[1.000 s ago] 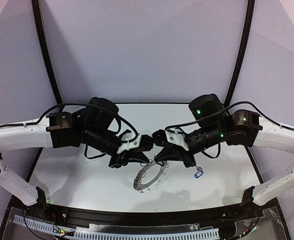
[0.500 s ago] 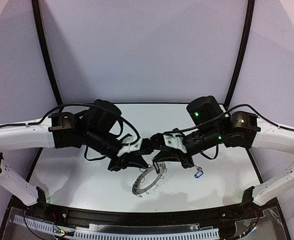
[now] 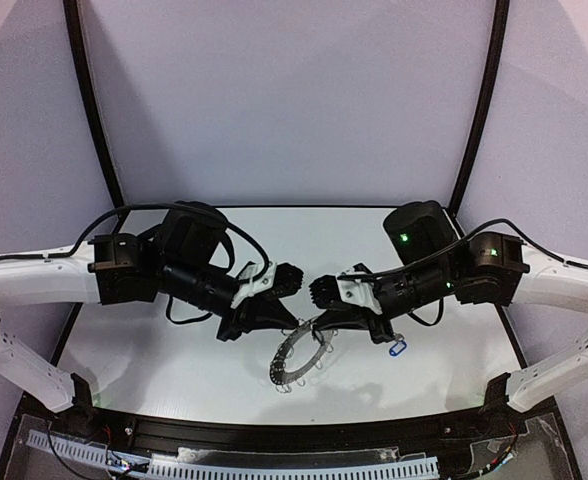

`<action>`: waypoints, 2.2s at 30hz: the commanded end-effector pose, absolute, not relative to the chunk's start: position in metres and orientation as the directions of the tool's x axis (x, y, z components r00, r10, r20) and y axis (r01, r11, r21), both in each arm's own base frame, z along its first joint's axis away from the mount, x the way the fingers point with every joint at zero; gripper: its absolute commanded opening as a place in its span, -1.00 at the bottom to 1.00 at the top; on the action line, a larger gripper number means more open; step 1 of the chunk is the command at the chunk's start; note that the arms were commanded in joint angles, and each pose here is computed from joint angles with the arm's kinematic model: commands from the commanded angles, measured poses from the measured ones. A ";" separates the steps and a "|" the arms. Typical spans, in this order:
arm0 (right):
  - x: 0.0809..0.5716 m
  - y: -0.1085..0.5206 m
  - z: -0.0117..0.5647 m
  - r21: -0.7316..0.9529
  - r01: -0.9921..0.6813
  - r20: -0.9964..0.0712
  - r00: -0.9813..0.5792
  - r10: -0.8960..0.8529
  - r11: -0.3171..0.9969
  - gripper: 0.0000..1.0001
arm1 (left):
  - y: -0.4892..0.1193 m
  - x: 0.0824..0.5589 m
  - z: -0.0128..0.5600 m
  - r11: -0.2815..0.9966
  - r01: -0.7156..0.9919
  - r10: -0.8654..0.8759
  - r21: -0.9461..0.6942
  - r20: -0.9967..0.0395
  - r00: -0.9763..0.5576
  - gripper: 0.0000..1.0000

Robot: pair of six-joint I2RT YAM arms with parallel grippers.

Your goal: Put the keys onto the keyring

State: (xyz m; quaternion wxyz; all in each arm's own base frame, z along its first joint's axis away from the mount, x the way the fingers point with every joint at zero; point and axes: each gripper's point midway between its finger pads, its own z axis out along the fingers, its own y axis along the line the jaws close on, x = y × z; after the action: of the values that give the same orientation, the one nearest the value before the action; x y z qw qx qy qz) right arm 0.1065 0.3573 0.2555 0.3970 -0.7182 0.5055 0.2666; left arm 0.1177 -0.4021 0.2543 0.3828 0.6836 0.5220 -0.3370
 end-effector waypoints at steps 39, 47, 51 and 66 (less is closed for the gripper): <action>0.096 0.369 0.277 -0.380 -0.910 -0.808 0.415 -0.419 -0.169 -1.00 | -0.405 0.115 0.276 -0.163 0.970 0.400 0.178 -0.887 0.230 -0.98; 0.106 0.366 0.278 -0.406 -0.906 -0.794 0.413 -0.446 -0.117 -1.00 | -0.403 0.113 0.275 -0.168 0.970 0.400 0.174 -0.887 0.229 -0.98; 0.104 0.362 0.278 -0.401 -0.910 -0.798 0.406 -0.446 -0.111 -1.00 | -0.402 0.113 0.275 -0.164 0.971 0.399 0.175 -0.888 0.227 -0.98; 0.109 0.355 0.285 -0.409 -0.911 -0.800 0.390 -0.456 -0.063 -1.00 | -0.403 0.114 0.274 -0.163 0.969 0.400 0.184 -0.886 0.235 -0.98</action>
State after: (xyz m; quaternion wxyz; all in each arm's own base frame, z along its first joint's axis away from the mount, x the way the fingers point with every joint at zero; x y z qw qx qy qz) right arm 0.1083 0.3587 0.2746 0.4524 -0.7023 0.4933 0.2424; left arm 0.1186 -0.4043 0.2595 0.3894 0.6773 0.5208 -0.3440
